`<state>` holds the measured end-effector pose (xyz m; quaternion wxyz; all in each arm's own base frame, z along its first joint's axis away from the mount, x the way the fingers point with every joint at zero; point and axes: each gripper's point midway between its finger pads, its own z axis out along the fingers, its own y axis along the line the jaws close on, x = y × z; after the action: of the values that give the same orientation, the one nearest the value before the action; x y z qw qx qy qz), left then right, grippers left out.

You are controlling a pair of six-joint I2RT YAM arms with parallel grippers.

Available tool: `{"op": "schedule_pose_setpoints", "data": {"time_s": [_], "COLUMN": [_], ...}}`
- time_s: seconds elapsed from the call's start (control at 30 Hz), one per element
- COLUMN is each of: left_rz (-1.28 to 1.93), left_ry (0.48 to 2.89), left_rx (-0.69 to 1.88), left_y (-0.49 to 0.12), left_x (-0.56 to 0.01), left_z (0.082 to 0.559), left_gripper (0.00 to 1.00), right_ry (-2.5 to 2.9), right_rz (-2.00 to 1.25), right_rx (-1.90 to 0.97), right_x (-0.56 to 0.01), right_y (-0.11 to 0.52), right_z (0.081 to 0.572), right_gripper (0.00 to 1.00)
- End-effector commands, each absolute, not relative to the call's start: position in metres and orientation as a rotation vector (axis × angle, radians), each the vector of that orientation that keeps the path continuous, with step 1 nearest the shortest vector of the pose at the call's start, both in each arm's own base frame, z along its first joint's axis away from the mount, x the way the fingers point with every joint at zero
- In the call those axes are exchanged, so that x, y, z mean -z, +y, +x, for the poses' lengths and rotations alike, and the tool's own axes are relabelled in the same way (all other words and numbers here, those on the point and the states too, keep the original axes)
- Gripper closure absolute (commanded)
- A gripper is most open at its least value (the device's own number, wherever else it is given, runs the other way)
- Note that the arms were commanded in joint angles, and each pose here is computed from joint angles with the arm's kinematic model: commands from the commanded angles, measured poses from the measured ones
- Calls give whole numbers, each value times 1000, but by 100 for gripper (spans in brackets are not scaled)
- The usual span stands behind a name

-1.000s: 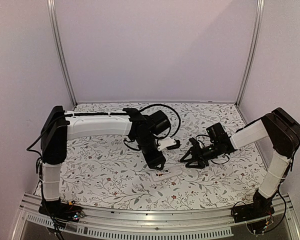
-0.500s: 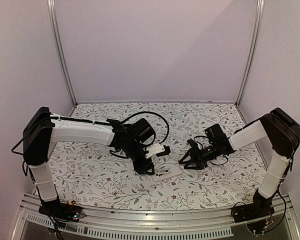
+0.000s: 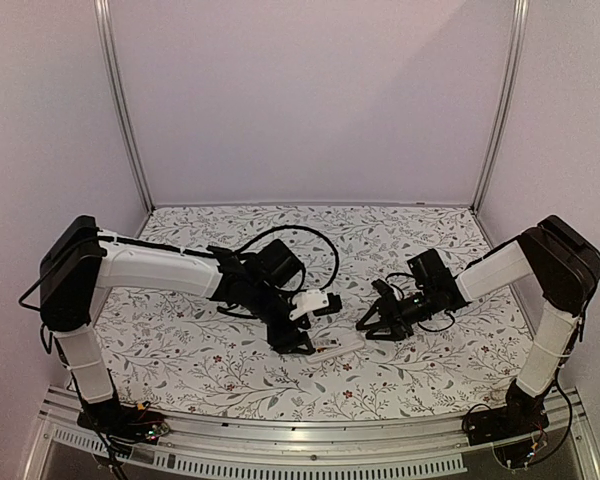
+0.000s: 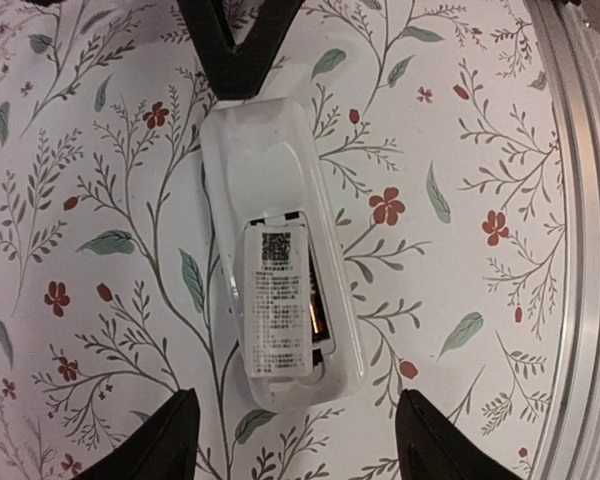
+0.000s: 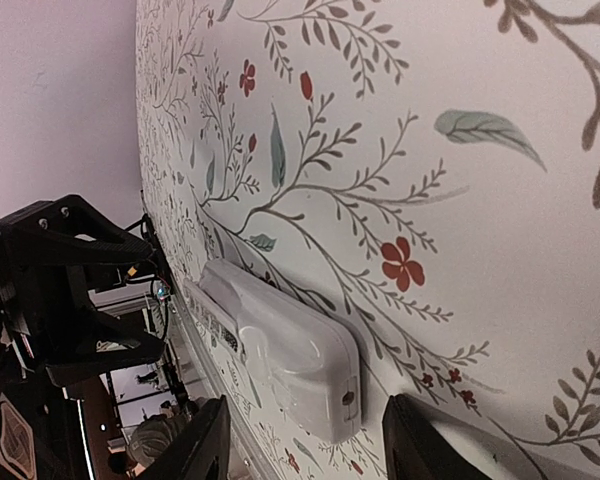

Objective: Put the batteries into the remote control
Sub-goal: Adjust the battery cover of the remote control without the battery cover.

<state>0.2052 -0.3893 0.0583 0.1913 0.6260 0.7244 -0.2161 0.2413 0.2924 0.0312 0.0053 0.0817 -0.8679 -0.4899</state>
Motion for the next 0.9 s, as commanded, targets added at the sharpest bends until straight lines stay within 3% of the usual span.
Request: {"op": "schedule_pose_setpoints", "data": {"time_s": [0.0, 0.57, 0.87], "left_rz": [1749, 1781, 1815], "left_ry": [1987, 2027, 2028], "left_rx": [615, 623, 653], "left_y": [-393, -394, -395], "left_x": [-62, -44, -42], "left_z": [208, 205, 197], "left_gripper": [33, 33, 40], "right_ry": [-2711, -2700, -2697], "right_rz": [235, 242, 240], "right_rx": [1492, 1489, 1489], "right_x": [-21, -18, -18], "right_y": [293, 296, 296], "right_z": [236, 233, 233], "right_gripper": [47, 48, 48]}}
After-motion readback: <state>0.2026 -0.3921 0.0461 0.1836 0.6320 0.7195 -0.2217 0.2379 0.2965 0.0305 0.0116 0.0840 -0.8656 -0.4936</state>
